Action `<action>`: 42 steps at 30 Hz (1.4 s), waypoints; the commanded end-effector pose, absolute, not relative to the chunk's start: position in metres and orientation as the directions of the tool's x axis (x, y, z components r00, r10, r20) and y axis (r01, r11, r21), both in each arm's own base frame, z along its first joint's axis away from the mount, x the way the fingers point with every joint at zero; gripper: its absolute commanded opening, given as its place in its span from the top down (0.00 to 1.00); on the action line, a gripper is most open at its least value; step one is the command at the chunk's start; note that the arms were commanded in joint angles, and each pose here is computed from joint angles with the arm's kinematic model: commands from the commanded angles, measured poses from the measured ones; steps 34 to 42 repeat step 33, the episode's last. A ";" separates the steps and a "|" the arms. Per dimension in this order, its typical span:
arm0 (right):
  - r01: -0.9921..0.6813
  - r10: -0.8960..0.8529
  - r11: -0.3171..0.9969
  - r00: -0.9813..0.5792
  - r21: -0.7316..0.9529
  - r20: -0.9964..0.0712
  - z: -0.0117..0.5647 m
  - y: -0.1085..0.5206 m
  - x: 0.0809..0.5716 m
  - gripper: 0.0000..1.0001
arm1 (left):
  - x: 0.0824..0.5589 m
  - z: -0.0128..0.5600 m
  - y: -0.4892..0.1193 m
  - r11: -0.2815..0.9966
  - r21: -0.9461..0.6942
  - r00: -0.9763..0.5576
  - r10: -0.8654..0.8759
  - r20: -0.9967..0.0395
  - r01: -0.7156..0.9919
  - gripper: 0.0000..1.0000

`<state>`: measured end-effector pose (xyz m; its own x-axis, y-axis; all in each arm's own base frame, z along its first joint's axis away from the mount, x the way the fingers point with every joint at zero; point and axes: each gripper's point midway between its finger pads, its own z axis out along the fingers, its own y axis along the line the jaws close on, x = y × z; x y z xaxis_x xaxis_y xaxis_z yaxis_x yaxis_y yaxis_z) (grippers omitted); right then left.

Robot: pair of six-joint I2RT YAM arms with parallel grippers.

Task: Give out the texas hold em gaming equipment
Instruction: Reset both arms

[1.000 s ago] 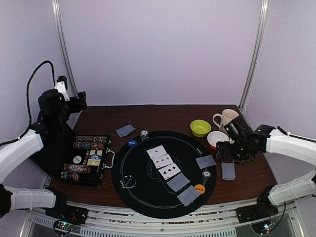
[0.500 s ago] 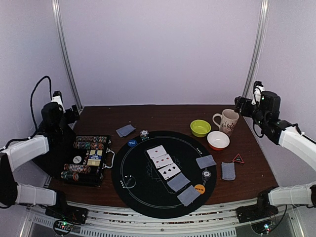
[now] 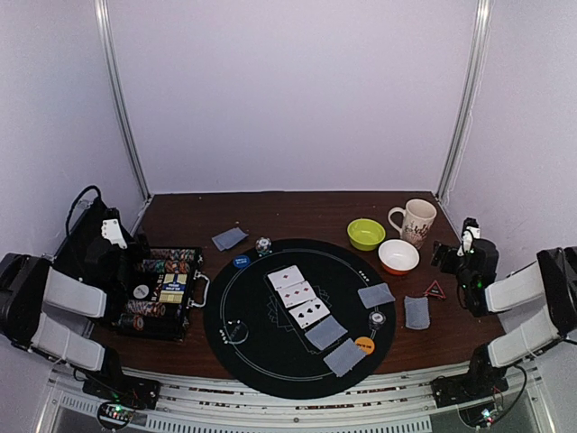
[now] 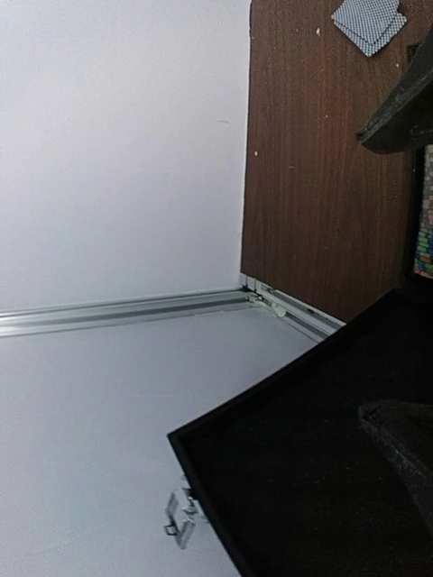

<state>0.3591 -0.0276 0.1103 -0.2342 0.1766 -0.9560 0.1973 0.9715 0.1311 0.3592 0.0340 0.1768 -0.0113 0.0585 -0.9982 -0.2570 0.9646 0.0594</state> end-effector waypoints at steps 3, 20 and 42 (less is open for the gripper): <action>0.101 0.126 0.988 -0.094 0.116 -0.988 0.144 -0.017 0.380 0.00 | 0.358 0.196 0.019 0.981 0.093 0.053 0.104 -0.993 -0.170 0.02; 0.047 0.095 0.995 -0.062 0.092 -0.994 0.135 -0.008 0.373 0.00 | 0.378 0.156 0.012 0.984 0.122 -0.002 0.123 -0.992 -0.128 0.02; 0.048 0.095 0.995 -0.067 0.092 -0.993 0.134 -0.008 0.374 0.00 | 0.378 0.157 0.012 0.984 0.125 0.000 0.126 -0.992 -0.127 0.02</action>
